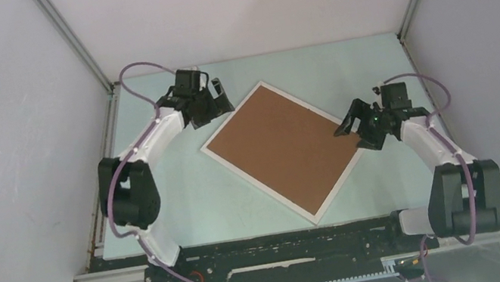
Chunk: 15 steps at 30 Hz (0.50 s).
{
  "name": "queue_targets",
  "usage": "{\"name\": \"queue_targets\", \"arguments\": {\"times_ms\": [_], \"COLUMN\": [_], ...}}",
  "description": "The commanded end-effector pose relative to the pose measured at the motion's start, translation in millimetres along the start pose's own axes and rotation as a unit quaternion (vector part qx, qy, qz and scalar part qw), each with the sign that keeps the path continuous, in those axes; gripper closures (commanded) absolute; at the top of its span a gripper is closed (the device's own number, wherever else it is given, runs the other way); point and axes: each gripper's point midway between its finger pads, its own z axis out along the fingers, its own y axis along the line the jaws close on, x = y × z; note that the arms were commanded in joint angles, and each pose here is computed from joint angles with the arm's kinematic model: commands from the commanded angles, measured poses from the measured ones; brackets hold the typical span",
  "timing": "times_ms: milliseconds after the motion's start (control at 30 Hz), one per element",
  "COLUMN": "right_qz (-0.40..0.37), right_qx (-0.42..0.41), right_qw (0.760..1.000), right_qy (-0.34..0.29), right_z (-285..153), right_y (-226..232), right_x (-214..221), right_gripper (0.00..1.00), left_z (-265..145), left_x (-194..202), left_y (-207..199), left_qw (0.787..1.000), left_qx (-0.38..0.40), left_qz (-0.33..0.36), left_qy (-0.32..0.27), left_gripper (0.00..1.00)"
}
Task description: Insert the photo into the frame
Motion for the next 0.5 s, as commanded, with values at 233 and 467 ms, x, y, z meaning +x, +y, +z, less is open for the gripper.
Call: {"name": "queue_targets", "arguments": {"times_ms": [233, 467], "right_qz": [0.033, 0.042], "right_qx": [-0.012, -0.025], "right_qw": [0.999, 0.999], "right_qy": [-0.021, -0.004], "right_z": [4, 13], "right_y": [-31, -34], "right_x": [-2, 2], "right_gripper": [0.11, 0.12], "left_z": [38, 55], "left_x": [-1, 20], "left_y": [-9, -1], "left_qw": [0.995, 0.993], "left_qx": [0.019, 0.014], "left_qz": [0.077, 0.065], "left_qy": [0.059, 0.095], "left_gripper": [0.02, 0.02]}}
